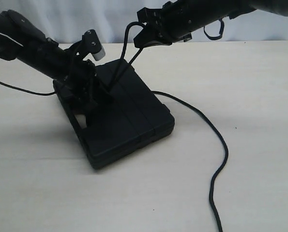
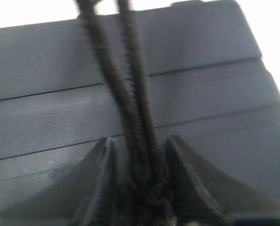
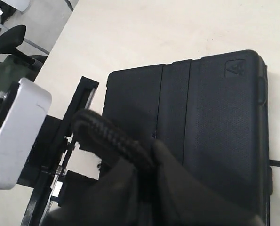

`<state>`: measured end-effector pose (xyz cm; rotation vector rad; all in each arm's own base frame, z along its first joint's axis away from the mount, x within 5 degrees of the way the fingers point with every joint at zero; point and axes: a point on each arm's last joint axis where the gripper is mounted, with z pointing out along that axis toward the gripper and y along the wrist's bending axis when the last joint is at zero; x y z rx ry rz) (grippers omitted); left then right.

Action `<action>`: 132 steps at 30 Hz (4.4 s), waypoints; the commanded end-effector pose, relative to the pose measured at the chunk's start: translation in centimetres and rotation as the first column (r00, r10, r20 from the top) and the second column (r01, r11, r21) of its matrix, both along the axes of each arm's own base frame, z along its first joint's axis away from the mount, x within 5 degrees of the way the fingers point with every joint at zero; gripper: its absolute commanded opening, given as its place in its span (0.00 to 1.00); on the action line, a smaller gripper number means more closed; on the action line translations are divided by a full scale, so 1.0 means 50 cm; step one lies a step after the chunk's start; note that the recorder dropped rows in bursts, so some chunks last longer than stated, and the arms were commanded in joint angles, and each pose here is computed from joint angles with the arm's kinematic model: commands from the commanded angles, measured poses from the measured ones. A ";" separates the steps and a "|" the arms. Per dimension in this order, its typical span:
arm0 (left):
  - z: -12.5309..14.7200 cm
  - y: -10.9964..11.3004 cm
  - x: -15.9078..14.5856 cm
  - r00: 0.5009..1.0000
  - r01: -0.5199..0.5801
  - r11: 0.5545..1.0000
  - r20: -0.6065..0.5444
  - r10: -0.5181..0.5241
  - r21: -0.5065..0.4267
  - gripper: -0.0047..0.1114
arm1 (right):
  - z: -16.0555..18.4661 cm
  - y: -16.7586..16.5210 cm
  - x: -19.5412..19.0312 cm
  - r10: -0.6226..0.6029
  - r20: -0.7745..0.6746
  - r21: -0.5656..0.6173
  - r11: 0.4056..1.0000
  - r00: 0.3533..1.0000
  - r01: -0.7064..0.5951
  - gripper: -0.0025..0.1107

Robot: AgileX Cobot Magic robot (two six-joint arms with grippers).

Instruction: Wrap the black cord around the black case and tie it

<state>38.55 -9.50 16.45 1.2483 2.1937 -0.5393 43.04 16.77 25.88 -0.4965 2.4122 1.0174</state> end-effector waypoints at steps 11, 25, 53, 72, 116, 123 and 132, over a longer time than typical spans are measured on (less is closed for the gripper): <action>0.021 -0.002 -0.010 1.000 0.026 1.000 0.008 -0.026 0.002 0.04 | 0.023 -0.058 -0.006 -0.012 -0.024 -0.150 0.989 1.000 0.008 0.52; 0.073 0.005 -0.011 0.968 0.125 0.988 0.205 -0.141 0.087 0.04 | -0.106 -0.187 -0.283 0.572 -0.344 -0.678 0.397 0.744 -0.618 0.46; 0.070 0.002 -0.022 0.966 0.184 0.979 0.166 -0.196 0.084 0.04 | -0.255 -0.113 -0.354 0.955 -0.286 -0.842 -0.215 0.072 -0.495 0.30; 0.070 0.002 -0.022 0.966 0.184 0.979 0.166 -0.196 0.084 0.04 | -0.311 -0.119 -0.374 0.954 -0.293 -0.816 -0.218 0.058 -0.535 0.28; 0.071 -0.006 -0.041 0.929 0.330 0.942 0.156 -0.337 0.068 0.04 | -0.135 -0.219 -0.097 0.476 0.415 -0.486 0.837 0.776 -0.253 0.06; 0.068 -0.003 -0.041 0.923 0.342 0.935 0.152 -0.353 0.095 0.04 | -0.117 -0.197 -0.113 0.528 0.479 -0.399 0.842 0.701 -0.362 0.06; 0.068 0.000 -0.031 0.938 0.284 0.953 0.176 -0.298 0.103 0.04 | -0.064 -0.162 -0.134 0.499 0.574 -0.276 0.864 0.649 -0.420 0.06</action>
